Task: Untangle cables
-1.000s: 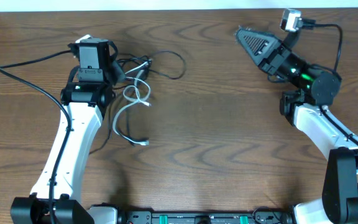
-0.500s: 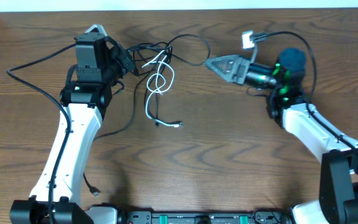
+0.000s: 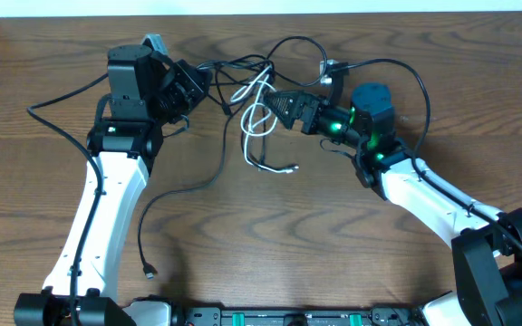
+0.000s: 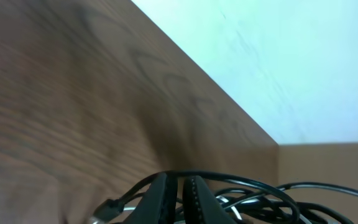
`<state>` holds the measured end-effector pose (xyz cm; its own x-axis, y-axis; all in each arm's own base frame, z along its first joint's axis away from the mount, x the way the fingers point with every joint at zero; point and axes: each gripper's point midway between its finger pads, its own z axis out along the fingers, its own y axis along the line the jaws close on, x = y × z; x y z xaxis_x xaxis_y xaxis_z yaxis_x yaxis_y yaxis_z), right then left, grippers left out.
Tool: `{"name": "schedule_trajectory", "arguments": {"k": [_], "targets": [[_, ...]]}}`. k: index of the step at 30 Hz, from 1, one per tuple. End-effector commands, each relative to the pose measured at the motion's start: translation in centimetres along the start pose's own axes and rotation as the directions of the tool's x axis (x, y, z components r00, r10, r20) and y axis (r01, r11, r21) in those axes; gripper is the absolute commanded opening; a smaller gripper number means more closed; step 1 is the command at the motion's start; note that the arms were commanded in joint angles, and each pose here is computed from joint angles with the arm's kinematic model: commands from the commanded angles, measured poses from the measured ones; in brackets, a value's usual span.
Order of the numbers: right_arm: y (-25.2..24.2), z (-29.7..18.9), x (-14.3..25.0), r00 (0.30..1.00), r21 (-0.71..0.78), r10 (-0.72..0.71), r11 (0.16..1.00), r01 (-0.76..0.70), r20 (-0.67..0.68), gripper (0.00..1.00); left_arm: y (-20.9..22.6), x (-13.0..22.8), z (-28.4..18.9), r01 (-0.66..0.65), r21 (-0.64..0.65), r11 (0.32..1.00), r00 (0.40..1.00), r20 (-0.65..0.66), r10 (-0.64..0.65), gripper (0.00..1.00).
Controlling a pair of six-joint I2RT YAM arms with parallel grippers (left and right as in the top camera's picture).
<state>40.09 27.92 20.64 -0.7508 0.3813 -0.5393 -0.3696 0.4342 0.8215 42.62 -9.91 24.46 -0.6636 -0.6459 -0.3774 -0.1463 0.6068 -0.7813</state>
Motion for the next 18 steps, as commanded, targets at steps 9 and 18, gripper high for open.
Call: {"name": "schedule_trajectory", "arguments": {"k": [9,18], "targets": [[-3.1,-1.2,-5.0,0.960,0.227,-0.091,0.974,0.029,0.265,0.99,-3.4,4.7,-0.4,-0.017,0.095,0.995,0.986,-0.163,0.033,0.08],[-9.3,-4.6,-7.1,0.910,0.513,-0.150,0.855,-0.078,0.387,0.99,-3.7,6.1,-0.9,-0.128,0.146,0.981,0.964,-0.214,0.157,0.08]]}}
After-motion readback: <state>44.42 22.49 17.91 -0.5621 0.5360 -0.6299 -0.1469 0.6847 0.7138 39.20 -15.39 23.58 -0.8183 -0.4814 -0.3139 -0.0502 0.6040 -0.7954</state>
